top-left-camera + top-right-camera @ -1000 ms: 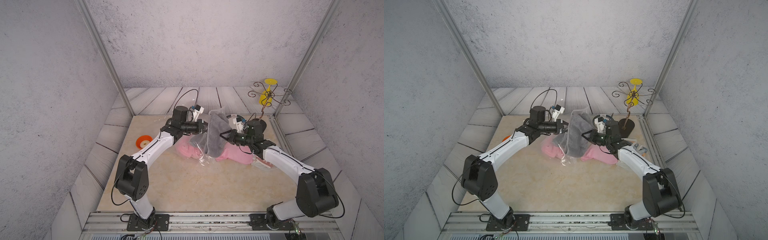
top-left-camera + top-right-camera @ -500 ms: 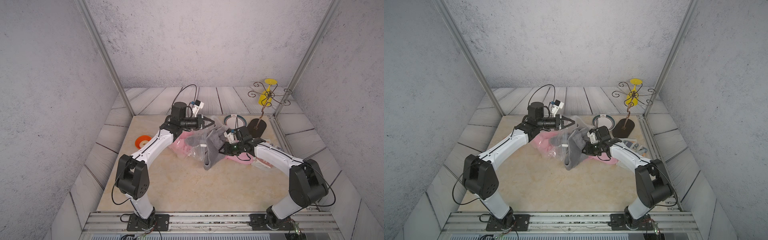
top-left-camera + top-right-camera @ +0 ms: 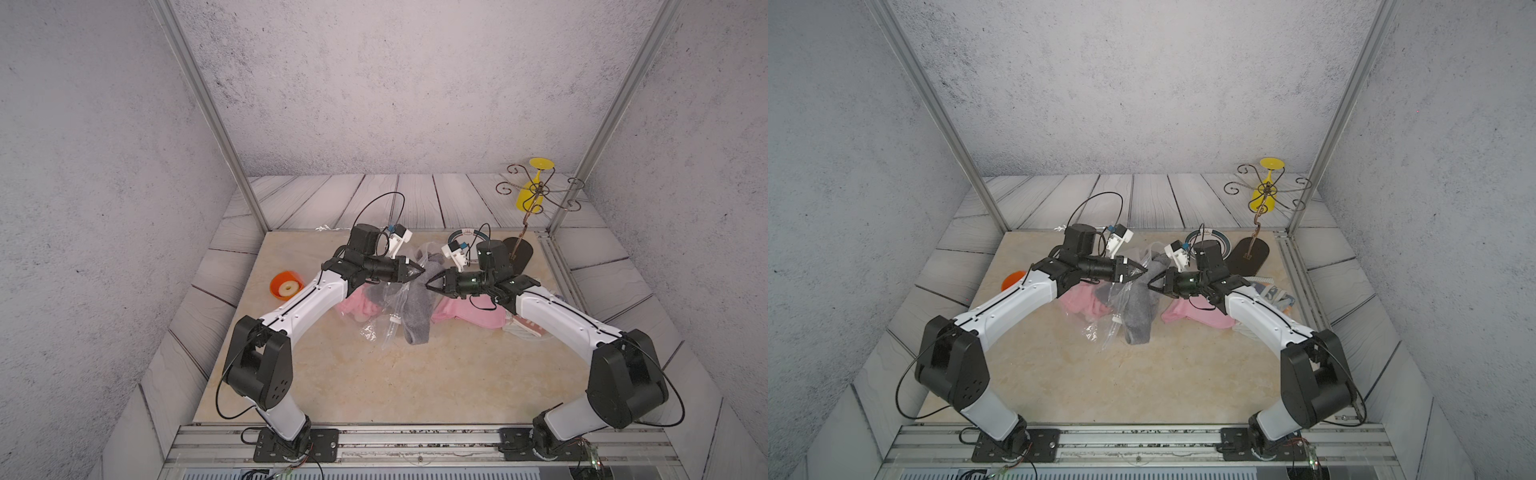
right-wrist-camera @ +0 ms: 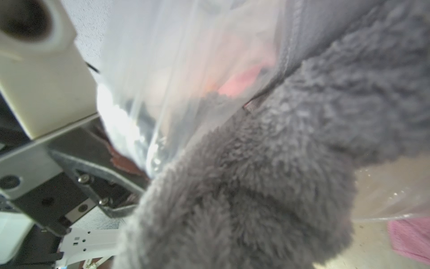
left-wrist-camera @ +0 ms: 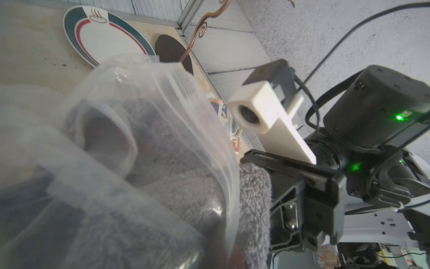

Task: Place the folded towel into the vacuum bag
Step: Place the towel in the vacuum bag.

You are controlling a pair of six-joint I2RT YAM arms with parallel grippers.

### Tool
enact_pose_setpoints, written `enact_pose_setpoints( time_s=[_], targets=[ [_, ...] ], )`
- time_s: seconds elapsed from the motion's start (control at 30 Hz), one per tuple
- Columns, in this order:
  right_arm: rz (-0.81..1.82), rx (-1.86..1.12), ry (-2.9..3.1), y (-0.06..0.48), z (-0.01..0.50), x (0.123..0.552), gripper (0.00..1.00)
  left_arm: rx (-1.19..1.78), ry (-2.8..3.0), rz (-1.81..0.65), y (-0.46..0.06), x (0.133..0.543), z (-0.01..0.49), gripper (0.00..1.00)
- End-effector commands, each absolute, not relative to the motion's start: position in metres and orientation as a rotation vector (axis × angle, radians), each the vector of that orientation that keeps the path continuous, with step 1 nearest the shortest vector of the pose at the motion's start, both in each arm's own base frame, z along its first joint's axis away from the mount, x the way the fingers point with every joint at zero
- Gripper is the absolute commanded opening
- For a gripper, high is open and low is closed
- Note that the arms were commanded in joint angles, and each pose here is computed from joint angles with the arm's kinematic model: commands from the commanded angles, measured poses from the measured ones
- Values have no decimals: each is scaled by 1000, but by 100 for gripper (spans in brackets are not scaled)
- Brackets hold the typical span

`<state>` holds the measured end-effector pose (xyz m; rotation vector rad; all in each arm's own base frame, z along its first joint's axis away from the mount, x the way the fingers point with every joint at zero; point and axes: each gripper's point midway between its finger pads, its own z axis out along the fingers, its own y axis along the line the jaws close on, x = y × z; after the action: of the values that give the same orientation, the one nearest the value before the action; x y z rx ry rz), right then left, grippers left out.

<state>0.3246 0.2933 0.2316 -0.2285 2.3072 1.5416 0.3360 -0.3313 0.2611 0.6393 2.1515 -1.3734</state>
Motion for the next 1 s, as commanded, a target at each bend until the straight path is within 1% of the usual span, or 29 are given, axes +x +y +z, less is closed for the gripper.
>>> enact_pose_setpoints(
  time_s=[0.0,0.13,0.27,0.43,0.53,0.6,0.63,0.7,0.77,0.83,0.97],
  targets=[
    [1665,-227,2041,309,285,354,0,817,2150,-1463,-342,291,260,0],
    [1568,-28,2064,300,270,382,0,899,2048,-1586,-345,270,285,0],
    [1323,252,2125,267,240,407,0,967,1971,-1658,-343,253,302,0],
    [1002,527,2124,210,219,413,0,1029,1898,-1732,-339,236,319,0],
    [923,642,2076,180,220,410,0,1048,1901,-1720,-336,232,316,0],
    [977,620,2043,179,228,410,0,1051,1917,-1714,-336,232,311,0],
    [1052,566,2026,187,237,410,0,1045,1934,-1696,-337,235,307,0],
    [1242,417,1972,210,259,407,0,1013,1992,-1633,-339,245,292,0],
    [1457,247,1899,235,286,396,0,967,2074,-1556,-342,260,272,0],
    [1633,142,1825,250,307,384,0,939,2147,-1488,-345,269,254,0],
    [1855,82,1704,261,330,376,0,968,2236,-1337,-350,273,222,0]
  ],
)
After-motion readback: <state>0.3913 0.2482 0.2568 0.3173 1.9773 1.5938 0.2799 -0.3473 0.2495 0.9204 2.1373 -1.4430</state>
